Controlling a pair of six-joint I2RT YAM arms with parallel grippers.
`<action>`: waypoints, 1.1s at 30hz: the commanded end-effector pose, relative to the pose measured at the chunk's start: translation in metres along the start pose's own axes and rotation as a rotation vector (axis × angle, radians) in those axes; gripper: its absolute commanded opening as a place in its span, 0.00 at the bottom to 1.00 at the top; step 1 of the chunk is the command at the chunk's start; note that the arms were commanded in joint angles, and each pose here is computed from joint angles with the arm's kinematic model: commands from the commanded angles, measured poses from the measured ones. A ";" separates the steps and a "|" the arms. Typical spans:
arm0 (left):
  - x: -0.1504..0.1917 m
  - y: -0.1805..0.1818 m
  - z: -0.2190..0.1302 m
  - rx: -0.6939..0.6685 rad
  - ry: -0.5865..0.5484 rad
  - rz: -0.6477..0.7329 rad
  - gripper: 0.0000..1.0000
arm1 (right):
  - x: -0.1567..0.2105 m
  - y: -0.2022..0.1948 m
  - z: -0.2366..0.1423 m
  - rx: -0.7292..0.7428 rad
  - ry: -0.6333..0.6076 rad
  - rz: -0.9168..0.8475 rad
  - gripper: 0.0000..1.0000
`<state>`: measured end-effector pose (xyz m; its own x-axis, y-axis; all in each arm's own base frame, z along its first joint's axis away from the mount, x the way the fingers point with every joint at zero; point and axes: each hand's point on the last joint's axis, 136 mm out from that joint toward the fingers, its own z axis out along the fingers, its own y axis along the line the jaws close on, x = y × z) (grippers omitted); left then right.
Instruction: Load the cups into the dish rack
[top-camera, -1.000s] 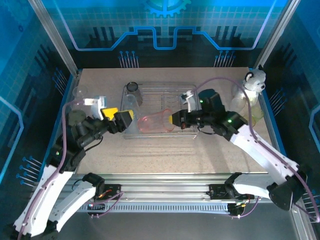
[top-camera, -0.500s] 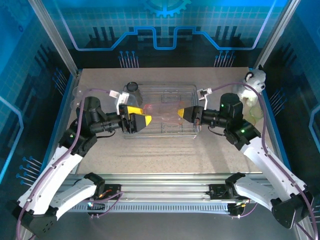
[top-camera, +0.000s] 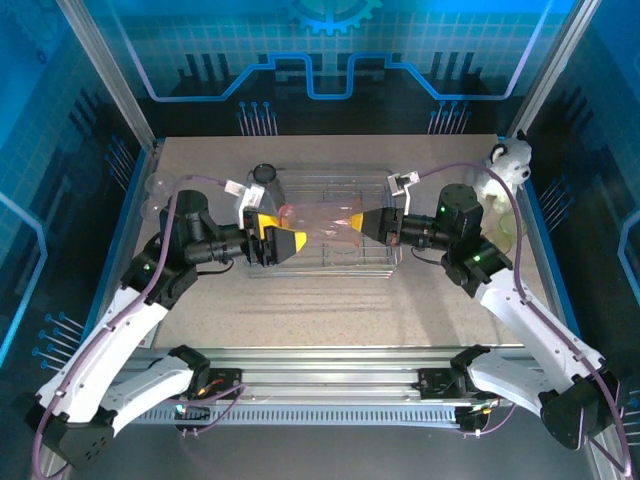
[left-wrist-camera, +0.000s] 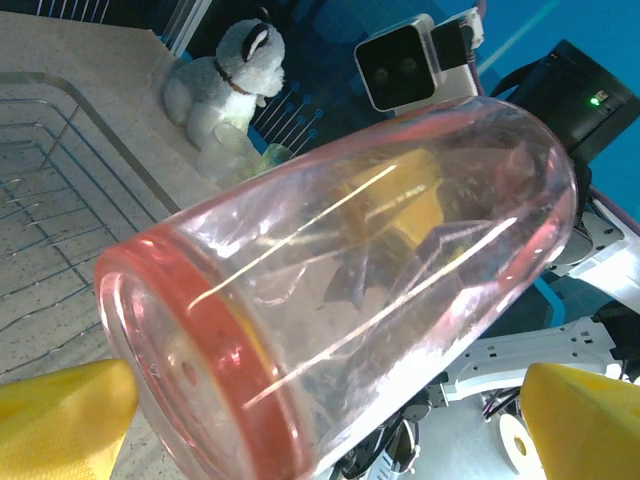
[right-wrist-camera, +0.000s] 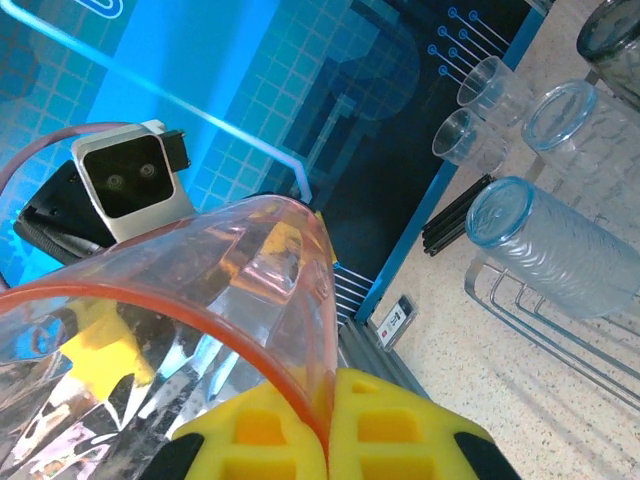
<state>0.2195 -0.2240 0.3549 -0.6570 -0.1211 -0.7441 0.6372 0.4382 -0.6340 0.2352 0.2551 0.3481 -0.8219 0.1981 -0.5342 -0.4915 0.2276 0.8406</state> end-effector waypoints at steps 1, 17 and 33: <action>0.002 0.004 0.003 -0.019 0.023 -0.011 0.99 | -0.002 0.034 -0.002 -0.130 0.021 -0.075 0.00; -0.004 0.011 0.003 -0.045 -0.030 -0.017 0.99 | 0.010 0.045 0.004 -0.196 0.095 -0.098 0.00; -0.002 -0.008 0.009 0.166 -0.036 -0.043 0.99 | 0.029 0.058 0.014 -0.255 0.196 -0.120 0.00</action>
<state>0.2119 -0.2343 0.3554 -0.6781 -0.1350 -0.7225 0.6628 0.3126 -0.6804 0.2242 0.2762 0.3505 -0.8368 0.1109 -0.5362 -0.5223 0.1320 0.8425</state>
